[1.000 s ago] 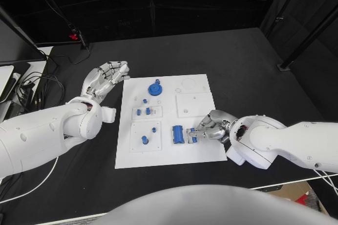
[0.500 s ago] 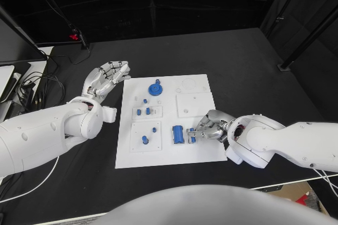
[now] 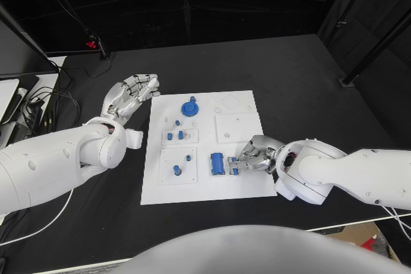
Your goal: Assemble the parts on the task board
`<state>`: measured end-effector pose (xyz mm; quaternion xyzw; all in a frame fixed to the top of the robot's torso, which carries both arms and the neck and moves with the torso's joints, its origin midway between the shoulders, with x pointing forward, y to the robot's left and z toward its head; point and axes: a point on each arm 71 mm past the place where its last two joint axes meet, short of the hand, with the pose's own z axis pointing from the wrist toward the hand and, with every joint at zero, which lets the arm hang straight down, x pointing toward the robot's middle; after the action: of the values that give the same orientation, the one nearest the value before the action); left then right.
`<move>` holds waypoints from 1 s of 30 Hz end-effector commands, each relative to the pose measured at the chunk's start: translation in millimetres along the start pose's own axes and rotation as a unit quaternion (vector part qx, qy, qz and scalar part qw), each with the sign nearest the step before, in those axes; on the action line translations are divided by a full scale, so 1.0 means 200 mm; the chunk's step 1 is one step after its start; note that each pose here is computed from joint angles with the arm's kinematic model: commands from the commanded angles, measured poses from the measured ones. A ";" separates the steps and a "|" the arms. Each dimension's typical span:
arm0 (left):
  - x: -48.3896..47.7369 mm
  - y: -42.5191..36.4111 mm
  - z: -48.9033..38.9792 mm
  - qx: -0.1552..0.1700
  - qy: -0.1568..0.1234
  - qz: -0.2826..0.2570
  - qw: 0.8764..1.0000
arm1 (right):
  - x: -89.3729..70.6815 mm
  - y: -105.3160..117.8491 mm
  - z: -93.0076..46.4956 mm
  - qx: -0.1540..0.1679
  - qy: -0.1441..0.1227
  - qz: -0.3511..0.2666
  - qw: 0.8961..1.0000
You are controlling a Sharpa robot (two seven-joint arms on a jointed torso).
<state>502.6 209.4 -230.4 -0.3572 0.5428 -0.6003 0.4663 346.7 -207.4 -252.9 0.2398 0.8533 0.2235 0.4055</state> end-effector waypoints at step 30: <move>0.004 -0.032 0.001 0.039 0.005 -0.005 0.999 | 0.02 0.03 0.02 -0.013 0.006 -0.030 0.999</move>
<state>502.5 209.5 -230.4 -0.3571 0.5430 -0.6012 0.4649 350.3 -201.2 -253.9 0.2184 0.8567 0.2236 0.4102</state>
